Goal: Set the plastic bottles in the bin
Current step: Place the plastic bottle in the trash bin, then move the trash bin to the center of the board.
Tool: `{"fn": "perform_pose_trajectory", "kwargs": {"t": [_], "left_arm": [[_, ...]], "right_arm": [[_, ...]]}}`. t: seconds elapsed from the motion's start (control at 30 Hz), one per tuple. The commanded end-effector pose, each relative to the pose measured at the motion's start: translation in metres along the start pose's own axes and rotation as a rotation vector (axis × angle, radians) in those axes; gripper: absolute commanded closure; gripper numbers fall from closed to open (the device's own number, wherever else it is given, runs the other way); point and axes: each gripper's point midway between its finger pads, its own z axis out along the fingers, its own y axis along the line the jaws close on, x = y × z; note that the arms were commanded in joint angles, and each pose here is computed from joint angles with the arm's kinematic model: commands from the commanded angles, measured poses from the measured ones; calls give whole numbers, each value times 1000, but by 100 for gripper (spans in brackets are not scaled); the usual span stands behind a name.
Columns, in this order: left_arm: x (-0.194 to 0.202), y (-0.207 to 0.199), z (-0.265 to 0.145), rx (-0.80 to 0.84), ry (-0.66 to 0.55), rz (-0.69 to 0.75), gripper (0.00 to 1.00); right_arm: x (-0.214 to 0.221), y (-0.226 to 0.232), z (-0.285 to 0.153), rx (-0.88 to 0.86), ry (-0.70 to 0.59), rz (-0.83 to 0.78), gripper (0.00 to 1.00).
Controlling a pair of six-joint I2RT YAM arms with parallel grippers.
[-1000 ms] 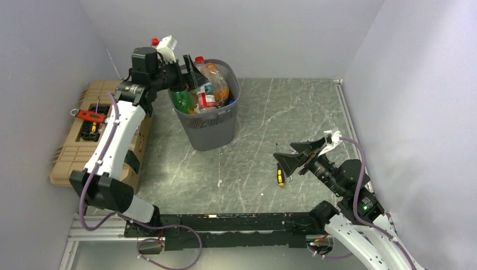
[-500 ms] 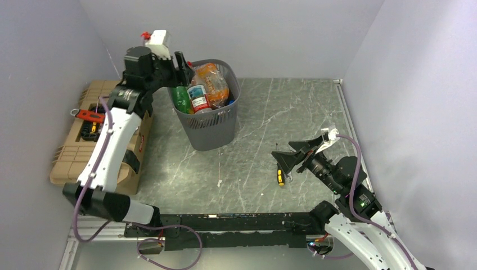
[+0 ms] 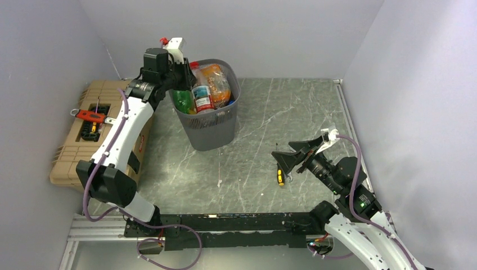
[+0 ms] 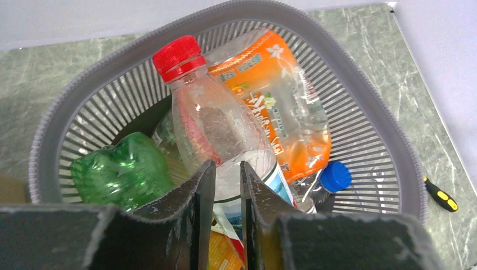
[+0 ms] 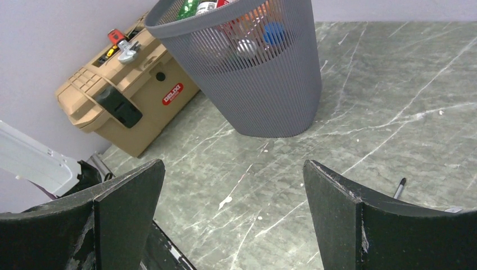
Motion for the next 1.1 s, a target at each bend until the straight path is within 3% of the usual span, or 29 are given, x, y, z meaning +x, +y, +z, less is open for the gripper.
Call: {"fn": "perform_pose_trajectory", "kwargs": {"t": [0.0, 0.13, 0.27, 0.37, 0.5, 0.6, 0.73, 0.9, 1.07], "left_arm": [[3, -35, -3, 143, 15, 12, 70], [-16, -44, -22, 151, -56, 5, 29], [-54, -48, -65, 122, -212, 9, 1], [-72, -41, -94, 46, -283, 4, 0], [-66, 14, -118, -260, -318, -1, 0], [-42, 45, -123, -411, -238, 9, 0], [-14, 52, -105, -404, -115, -4, 1], [-1, 52, -85, -380, -64, -18, 17], [12, 63, -71, -422, -16, -5, 25]], "right_arm": [[-12, 7, 0, -26, -50, 7, 2], [-15, 9, -1, -31, -53, 5, 2], [-17, 10, -2, -34, -57, 3, 2], [-16, 11, 0, -44, -56, 8, 2], [-17, 15, 0, -60, -54, 16, 2], [-18, 16, -3, -61, -54, 12, 2], [-17, 15, -5, -62, -57, 13, 2], [-17, 17, -8, -71, -59, 20, 3], [-17, 14, -13, -55, -67, 15, 3]]}}
